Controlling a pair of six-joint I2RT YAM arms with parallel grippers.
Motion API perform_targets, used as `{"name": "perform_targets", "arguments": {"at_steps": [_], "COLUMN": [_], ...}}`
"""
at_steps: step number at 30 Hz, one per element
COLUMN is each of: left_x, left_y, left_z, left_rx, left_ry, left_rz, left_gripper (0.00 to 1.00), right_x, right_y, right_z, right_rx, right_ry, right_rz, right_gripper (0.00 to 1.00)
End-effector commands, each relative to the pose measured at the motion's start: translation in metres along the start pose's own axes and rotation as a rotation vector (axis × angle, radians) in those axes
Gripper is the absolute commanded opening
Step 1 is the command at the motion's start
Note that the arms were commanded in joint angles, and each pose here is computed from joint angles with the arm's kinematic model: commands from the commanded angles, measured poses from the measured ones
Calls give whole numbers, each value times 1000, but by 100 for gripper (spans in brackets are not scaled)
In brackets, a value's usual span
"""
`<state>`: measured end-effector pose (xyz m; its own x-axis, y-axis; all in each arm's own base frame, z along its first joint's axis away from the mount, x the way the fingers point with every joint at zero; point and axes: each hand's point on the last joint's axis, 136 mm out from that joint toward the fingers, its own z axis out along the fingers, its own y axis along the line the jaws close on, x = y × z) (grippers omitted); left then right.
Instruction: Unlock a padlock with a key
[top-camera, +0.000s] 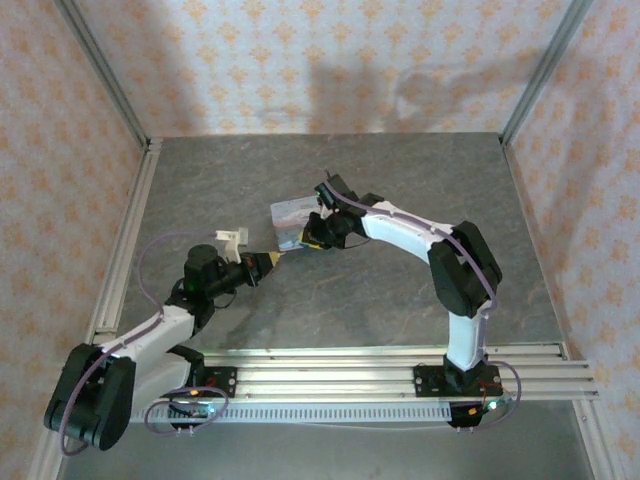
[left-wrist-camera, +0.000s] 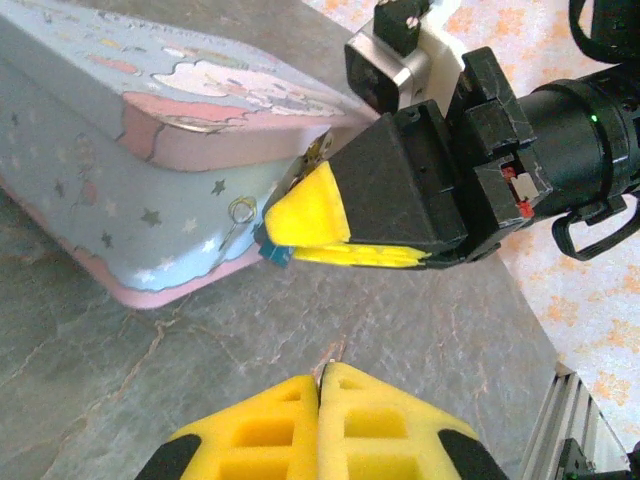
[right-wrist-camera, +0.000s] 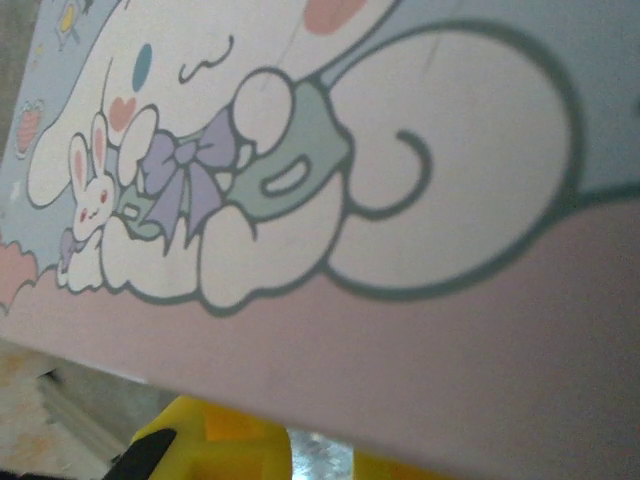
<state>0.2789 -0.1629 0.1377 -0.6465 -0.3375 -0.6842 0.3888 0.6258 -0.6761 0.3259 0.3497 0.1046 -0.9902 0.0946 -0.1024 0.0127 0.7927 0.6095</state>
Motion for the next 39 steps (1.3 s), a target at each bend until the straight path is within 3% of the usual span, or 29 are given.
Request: {"name": "perform_targets", "arguments": {"at_steps": [1,12,27,39], "left_x": [-20,-38,-58,-53], "left_y": [-17,-24,-27,-14], "left_z": [1,7,14,32], "left_rx": [79,102,108,126], "left_ry": [-78,-120,-180,-178], "left_rz": [25,43,121,140], "left_gripper": [0,0,0,0], "right_x": [-3,-13,-16,-20], "right_y": [42,63,63,60], "right_z": [-28,-51,-60,-55], "right_rx": [-168,-311,-340,-345], "right_ry": [18,43,55,57], "right_rz": [24,131,212,251], "right_gripper": [0,0,0,0]}}
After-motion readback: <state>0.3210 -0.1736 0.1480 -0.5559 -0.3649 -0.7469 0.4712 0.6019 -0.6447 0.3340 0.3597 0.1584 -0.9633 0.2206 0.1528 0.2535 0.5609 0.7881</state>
